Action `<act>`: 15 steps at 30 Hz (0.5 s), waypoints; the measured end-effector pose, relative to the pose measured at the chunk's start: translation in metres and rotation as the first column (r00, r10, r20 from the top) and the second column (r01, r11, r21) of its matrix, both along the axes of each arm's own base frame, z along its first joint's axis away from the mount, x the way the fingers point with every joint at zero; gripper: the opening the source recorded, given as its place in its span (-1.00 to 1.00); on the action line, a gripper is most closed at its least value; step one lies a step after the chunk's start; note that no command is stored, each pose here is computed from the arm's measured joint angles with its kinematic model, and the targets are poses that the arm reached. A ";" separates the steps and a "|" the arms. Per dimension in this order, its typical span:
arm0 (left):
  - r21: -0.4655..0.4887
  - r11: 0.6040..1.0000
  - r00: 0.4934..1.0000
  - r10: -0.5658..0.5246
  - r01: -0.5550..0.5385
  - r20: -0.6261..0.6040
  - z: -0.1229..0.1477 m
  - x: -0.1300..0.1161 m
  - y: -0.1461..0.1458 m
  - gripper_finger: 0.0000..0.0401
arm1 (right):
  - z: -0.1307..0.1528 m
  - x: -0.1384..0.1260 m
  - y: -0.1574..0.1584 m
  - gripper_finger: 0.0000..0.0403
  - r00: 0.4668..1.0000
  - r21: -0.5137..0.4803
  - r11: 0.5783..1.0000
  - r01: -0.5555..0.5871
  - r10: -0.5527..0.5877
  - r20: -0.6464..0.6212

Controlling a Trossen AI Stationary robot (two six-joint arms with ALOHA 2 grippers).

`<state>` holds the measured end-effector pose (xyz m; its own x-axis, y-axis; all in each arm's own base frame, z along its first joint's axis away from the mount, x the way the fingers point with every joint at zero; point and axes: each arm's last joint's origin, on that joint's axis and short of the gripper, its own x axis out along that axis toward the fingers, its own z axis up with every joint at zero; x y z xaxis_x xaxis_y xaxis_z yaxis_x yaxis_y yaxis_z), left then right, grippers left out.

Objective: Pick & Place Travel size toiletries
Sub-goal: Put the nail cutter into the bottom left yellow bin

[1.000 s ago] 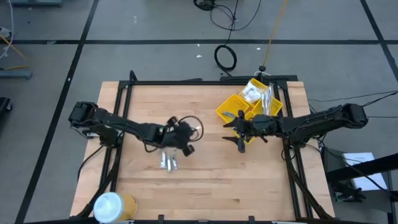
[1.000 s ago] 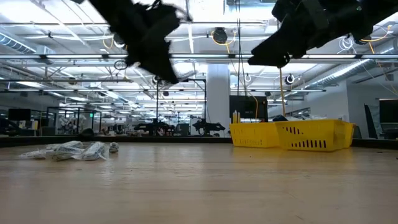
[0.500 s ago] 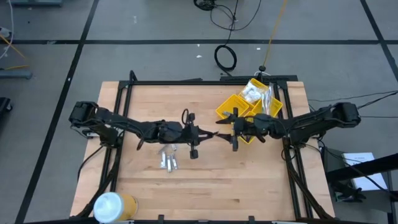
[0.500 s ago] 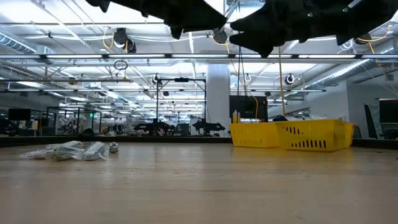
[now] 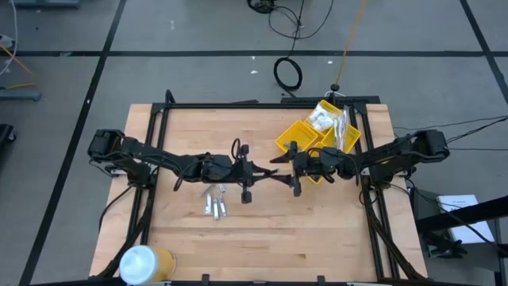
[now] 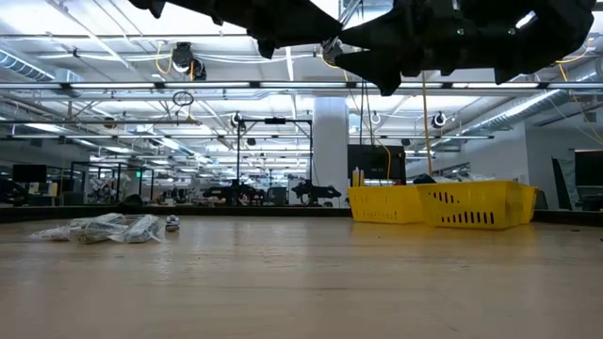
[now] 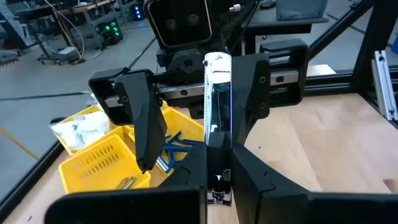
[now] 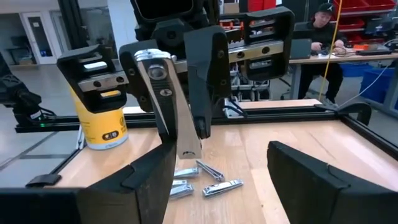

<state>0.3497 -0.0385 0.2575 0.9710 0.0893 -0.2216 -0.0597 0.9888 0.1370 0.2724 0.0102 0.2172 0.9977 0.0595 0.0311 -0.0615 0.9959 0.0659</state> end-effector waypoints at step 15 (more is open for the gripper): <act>0.012 1.000 0.999 0.021 -0.021 -0.037 -0.005 0.000 0.003 -0.88 | 0.011 -0.007 0.017 0.20 0.998 0.029 0.997 -0.070 0.069 0.013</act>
